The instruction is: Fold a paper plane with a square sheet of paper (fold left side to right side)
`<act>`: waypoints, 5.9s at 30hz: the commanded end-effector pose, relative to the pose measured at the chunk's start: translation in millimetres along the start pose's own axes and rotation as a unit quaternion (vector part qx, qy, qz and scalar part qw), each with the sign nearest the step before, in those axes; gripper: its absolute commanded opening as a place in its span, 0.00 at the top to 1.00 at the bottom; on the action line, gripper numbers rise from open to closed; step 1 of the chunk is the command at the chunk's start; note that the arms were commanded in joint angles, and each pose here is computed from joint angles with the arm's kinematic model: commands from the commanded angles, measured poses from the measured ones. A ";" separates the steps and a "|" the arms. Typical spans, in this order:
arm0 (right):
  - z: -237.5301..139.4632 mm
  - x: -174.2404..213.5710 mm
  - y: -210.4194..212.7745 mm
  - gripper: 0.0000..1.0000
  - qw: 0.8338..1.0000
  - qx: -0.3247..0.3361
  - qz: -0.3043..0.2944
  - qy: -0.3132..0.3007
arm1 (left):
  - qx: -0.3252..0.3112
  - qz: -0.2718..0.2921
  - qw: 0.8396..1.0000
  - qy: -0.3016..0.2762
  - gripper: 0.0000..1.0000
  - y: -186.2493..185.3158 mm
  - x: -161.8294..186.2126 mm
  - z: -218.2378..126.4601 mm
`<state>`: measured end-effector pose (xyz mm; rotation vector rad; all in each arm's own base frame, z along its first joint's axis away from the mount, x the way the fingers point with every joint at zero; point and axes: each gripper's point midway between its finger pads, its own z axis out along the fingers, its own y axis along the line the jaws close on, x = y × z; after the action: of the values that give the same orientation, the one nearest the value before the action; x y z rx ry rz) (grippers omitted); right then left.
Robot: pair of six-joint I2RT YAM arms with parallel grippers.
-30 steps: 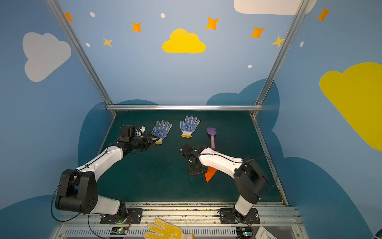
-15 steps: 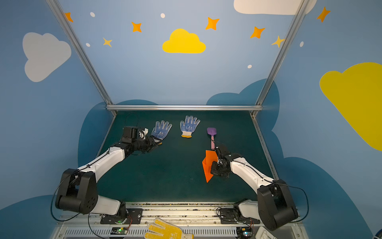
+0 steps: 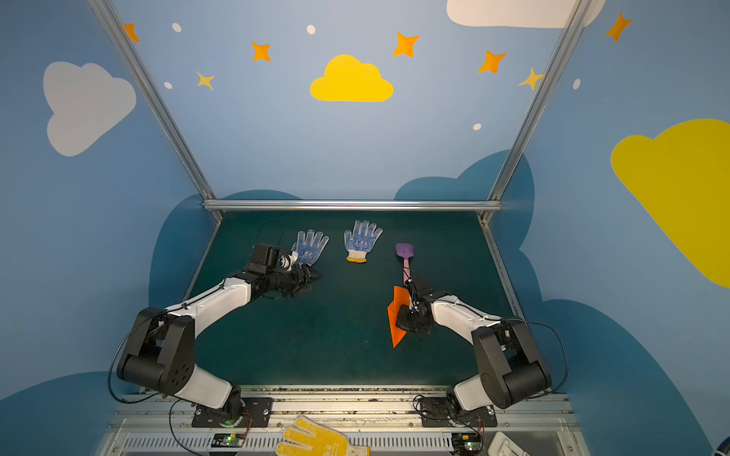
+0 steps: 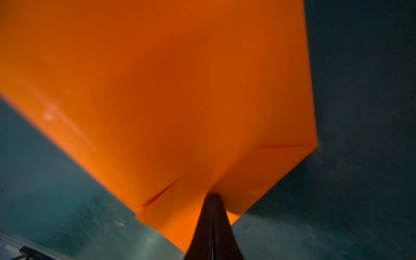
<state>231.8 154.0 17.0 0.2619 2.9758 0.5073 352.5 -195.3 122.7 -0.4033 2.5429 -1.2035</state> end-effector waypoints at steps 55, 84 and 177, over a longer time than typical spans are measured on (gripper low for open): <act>-38.1 -1.9 4.4 0.47 0.978 -0.178 0.105 -0.034 | -0.021 0.199 0.950 0.238 0.69 -54.5 152.9 146.0; -13.5 -32.5 32.8 0.52 0.964 -0.245 0.103 -0.016 | -0.036 0.155 0.957 0.241 0.73 1.2 136.9 155.3; -40.6 -1.2 90.5 1.00 0.981 -0.163 0.102 -0.031 | -0.204 0.583 0.786 -0.027 0.64 -21.7 186.2 99.2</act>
<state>238.1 219.7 79.4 0.5616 2.7639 0.9581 214.1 -344.9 44.7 0.9585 2.2522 -0.1827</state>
